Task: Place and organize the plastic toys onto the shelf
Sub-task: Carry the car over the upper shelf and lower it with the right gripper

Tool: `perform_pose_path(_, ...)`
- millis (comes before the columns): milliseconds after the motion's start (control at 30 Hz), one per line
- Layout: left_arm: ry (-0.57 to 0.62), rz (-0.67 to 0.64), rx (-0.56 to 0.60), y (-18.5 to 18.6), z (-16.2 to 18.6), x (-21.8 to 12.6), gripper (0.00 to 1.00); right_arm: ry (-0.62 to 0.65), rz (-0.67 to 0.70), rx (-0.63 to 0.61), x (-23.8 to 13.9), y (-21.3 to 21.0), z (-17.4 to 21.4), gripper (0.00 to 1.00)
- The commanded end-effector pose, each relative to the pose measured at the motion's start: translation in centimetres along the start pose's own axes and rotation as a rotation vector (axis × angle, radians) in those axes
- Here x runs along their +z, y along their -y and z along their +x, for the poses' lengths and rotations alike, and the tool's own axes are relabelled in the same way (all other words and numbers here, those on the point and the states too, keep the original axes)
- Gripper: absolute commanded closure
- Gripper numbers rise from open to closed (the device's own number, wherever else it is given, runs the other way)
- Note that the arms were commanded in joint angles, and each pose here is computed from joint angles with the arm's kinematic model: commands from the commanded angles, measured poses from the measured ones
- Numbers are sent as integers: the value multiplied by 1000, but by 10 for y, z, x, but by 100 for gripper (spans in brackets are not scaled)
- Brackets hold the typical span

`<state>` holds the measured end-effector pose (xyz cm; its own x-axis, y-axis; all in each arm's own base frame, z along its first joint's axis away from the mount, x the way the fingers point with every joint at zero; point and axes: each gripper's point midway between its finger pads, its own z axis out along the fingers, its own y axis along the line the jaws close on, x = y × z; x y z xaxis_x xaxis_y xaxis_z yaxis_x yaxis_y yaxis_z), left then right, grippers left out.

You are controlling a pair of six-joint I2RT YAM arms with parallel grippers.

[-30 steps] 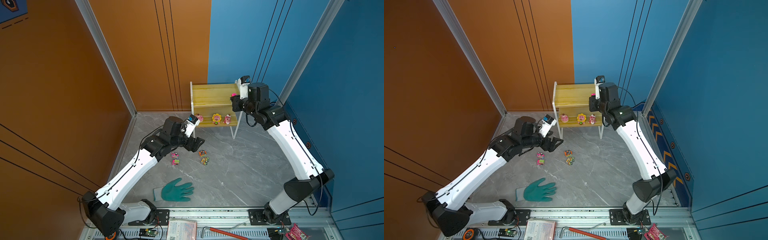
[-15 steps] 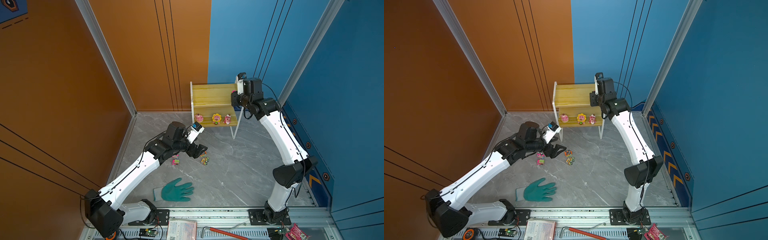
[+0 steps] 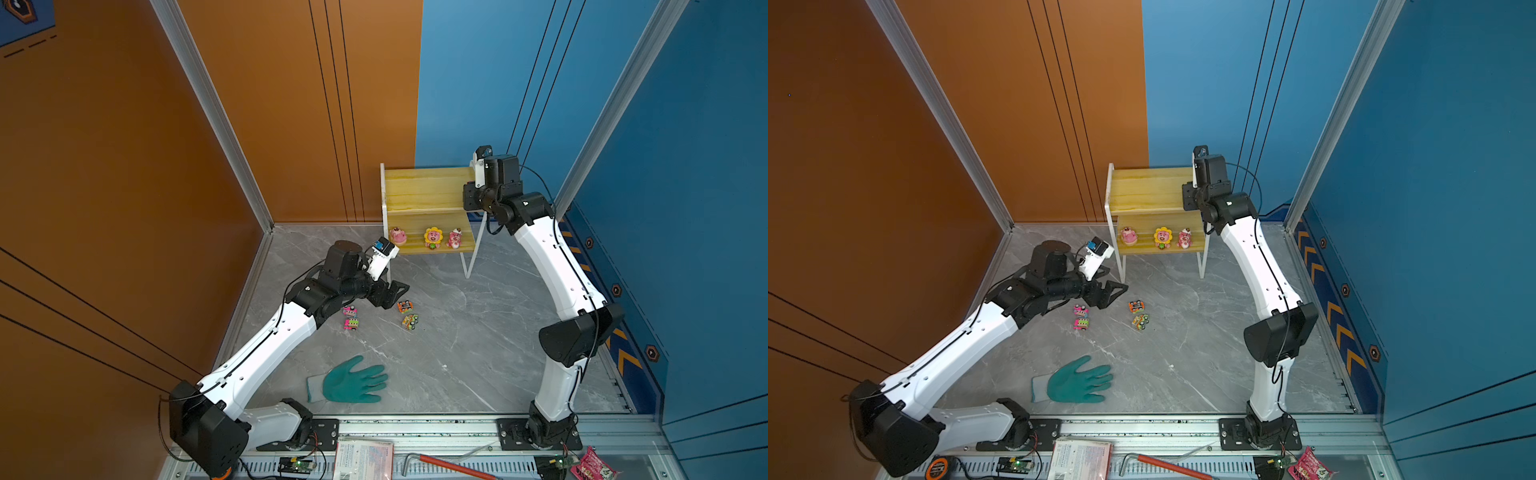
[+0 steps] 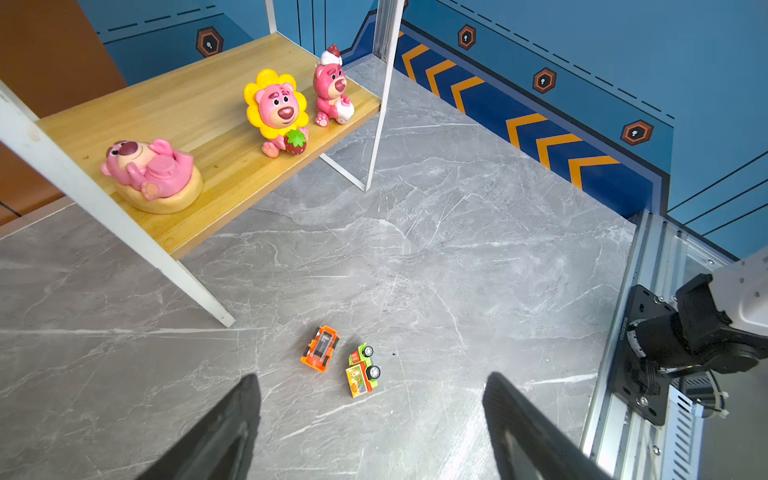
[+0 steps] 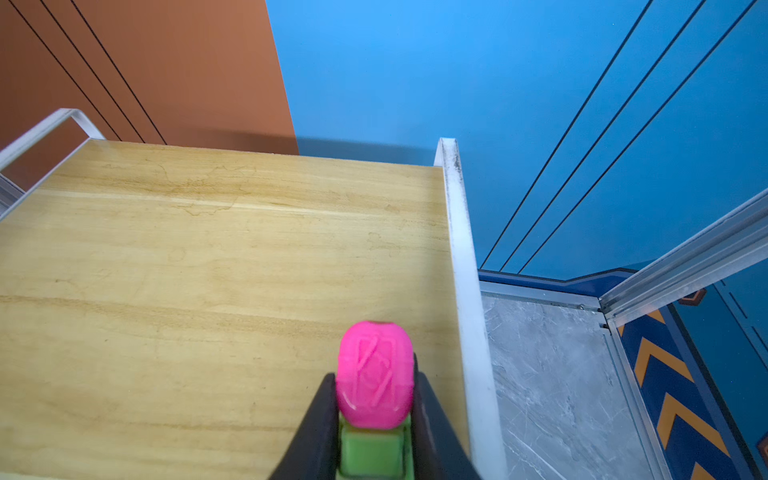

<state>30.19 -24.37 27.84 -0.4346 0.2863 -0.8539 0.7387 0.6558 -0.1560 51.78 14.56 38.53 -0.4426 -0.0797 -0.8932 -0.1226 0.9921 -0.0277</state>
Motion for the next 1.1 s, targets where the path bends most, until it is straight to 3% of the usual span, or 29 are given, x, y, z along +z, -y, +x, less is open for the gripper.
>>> perform_pose_path(0,26,10,-13,0,-4,-3,15,7,30,0,1,10,-5,72)
perform_pose_path(367,25,19,-36,-4,-4,-1,15,-8,32,20,9,21,-2,68)
perform_pose_path(767,32,19,-43,-6,-5,-2,15,45,31,22,-3,20,-21,47)
perform_pose_path(1067,60,-16,-108,-24,-8,-5,15,188,-5,39,-53,16,-65,24)
